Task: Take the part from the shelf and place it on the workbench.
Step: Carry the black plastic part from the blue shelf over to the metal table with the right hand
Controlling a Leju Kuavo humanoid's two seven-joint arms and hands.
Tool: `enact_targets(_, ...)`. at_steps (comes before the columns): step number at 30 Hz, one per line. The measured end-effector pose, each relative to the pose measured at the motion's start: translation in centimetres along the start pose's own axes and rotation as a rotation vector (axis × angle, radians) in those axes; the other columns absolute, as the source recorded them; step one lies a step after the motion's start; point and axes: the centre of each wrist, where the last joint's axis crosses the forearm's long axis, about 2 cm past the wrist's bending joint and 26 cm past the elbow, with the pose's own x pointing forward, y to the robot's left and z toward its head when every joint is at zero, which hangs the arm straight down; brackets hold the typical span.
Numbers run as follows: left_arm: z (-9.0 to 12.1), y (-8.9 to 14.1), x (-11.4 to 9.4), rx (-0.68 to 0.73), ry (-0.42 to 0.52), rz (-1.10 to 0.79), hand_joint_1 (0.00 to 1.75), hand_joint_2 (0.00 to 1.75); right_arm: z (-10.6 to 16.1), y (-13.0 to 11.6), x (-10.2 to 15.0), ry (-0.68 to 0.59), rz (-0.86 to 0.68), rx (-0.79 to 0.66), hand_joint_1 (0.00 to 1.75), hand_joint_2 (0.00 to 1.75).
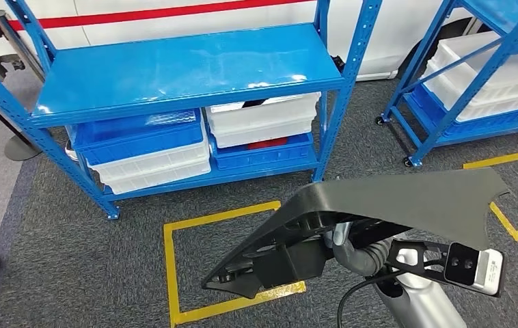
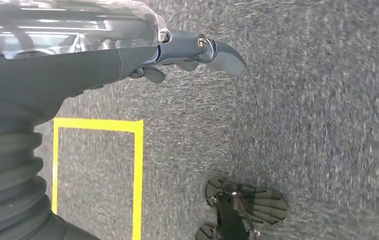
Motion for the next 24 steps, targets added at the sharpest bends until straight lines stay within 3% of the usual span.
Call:
enact_targets(7,0.0,0.1,0.0,-0.004,0.006,-0.008,0.0,1.75,-0.3,1.7,0.0,-0.025,-0.012,0.011,1.66,1.75)
enact_targets(18,-0.4,0.9,0.7,-0.046,-0.006,-0.097,0.0,1.75,-3.4,4.2,0.8,-0.126,0.078,-0.019,1.66,1.75)
enact_targets(24,-0.4,1.1,0.6,-0.05,-0.004,-0.12,0.0,1.75,-3.8,5.0,1.2,-0.145,0.064,0.015,1.66,1.75)
